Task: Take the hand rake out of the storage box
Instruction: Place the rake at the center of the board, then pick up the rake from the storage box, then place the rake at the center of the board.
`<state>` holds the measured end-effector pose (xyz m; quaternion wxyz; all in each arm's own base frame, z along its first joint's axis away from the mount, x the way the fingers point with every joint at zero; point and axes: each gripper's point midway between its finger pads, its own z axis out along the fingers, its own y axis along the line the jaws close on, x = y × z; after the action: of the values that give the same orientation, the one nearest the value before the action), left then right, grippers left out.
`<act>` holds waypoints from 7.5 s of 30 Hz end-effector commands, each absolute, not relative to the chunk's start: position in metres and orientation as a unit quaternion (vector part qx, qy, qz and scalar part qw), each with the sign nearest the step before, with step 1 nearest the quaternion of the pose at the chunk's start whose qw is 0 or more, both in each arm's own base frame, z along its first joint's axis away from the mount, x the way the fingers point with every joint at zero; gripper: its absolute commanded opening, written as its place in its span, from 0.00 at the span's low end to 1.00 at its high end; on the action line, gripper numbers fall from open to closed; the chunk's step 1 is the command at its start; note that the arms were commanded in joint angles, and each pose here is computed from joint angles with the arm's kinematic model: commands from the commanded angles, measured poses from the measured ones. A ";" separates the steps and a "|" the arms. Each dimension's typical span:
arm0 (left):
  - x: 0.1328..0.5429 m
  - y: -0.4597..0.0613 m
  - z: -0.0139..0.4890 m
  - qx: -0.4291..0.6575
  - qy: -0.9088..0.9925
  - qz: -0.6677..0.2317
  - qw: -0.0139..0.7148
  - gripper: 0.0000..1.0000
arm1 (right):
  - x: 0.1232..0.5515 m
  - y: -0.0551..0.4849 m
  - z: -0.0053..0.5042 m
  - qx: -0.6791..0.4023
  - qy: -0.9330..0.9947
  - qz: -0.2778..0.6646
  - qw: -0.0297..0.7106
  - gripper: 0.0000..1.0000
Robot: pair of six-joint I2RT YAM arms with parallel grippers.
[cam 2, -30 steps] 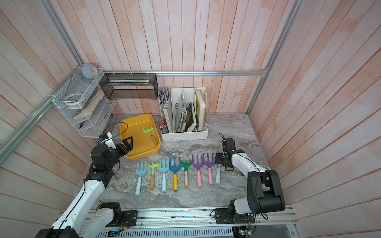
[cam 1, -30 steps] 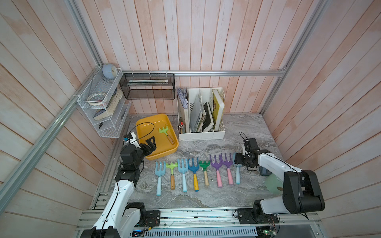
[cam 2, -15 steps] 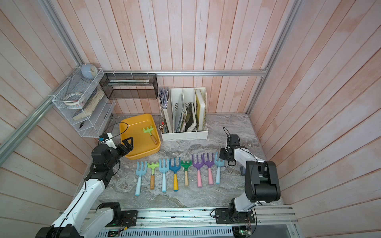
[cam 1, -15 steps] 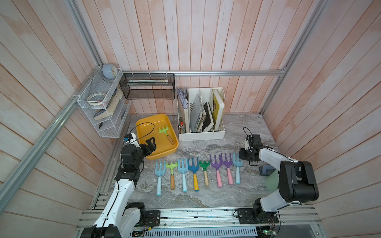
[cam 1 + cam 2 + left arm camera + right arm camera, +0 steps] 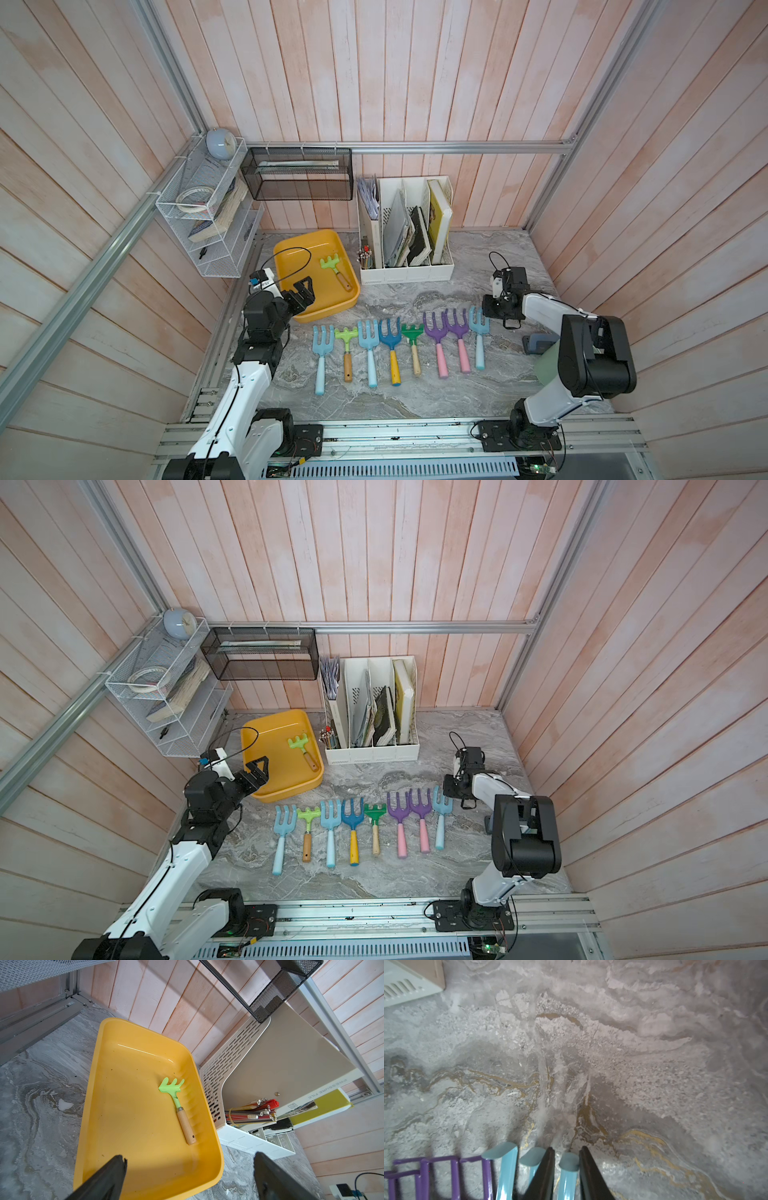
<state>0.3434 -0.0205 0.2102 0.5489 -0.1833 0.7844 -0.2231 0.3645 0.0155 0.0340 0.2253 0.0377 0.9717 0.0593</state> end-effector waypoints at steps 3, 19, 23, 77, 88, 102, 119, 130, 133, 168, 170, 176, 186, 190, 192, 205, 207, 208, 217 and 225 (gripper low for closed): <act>0.344 -0.019 0.209 -0.178 0.782 -0.220 0.555 1.00 | 0.373 0.023 0.039 0.002 0.968 0.078 0.236 0.22; 0.344 -0.019 0.209 -0.179 0.782 -0.220 0.555 1.00 | 0.384 0.023 0.044 -0.090 0.962 0.055 0.250 0.14; 0.344 -0.019 0.208 -0.179 0.783 -0.220 0.554 1.00 | 0.378 0.023 0.045 -0.122 0.961 0.049 0.245 0.14; 0.345 -0.019 0.205 -0.180 0.784 -0.223 0.551 1.00 | 0.370 0.025 0.047 -0.145 0.964 0.111 0.196 0.42; 0.376 -0.031 0.182 -0.169 0.811 -0.246 0.503 1.00 | 0.395 0.034 0.218 -0.006 0.887 0.128 0.443 0.98; 0.492 -0.089 0.081 -0.155 0.932 -0.123 0.302 0.56 | 0.358 0.053 0.244 0.010 0.822 0.203 0.533 0.98; 0.506 -0.099 0.014 -0.157 0.958 -0.084 0.225 0.37 | 0.346 0.063 0.248 -0.015 0.805 0.227 0.548 0.98; 0.484 -0.062 0.024 -0.146 0.968 -0.037 0.199 0.19 | 0.342 0.072 0.251 -0.028 0.796 0.253 0.549 0.98; 0.478 -0.058 0.021 -0.138 0.973 -0.030 0.185 0.15 | 0.342 0.075 0.250 -0.033 0.796 0.259 0.546 0.98; 0.333 -0.289 0.250 0.090 0.767 -0.459 0.440 0.00 | 0.327 0.309 0.272 -0.176 0.732 0.456 0.475 0.74; 0.329 -0.302 0.250 0.103 0.765 -0.464 0.435 0.00 | 0.331 0.308 0.266 -0.166 0.738 0.452 0.473 0.70; 0.321 -0.325 0.249 0.123 0.763 -0.470 0.426 0.00 | 0.342 0.299 0.259 -0.132 0.756 0.431 0.474 0.59; 0.320 -0.326 0.252 0.123 0.761 -0.466 0.434 0.04 | 0.343 0.306 0.247 -0.135 0.763 0.451 0.443 0.14; 0.322 -0.325 0.253 0.120 0.760 -0.464 0.439 0.28 | 0.348 0.300 0.241 -0.128 0.777 0.431 0.441 0.00; 0.322 -0.321 0.255 0.118 0.757 -0.465 0.443 0.34 | 0.354 0.289 0.237 -0.117 0.790 0.413 0.439 0.00; 0.332 -0.183 0.270 0.045 0.739 -0.433 0.514 1.00 | 0.353 0.078 0.193 -0.052 0.904 0.130 0.403 0.00; 0.333 -0.157 0.267 0.030 0.743 -0.411 0.528 1.00 | 0.344 0.051 0.180 -0.076 0.916 0.066 0.388 0.00; 0.333 -0.145 0.266 0.021 0.744 -0.402 0.534 1.00 | 0.343 0.035 0.175 -0.064 0.918 0.032 0.389 0.00; 0.323 -0.100 0.266 -0.022 0.737 -0.373 0.564 1.00 | 0.332 0.021 0.121 -0.108 0.932 0.077 0.337 0.00; 0.321 -0.101 0.266 -0.016 0.746 -0.342 0.571 1.00 | 0.316 0.010 0.046 -0.088 0.968 0.118 0.202 0.00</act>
<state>0.3245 -0.0989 0.2551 0.5548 -0.0324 0.7501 -0.3584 0.3256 0.0007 0.0588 0.2428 -0.0672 0.9647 0.0774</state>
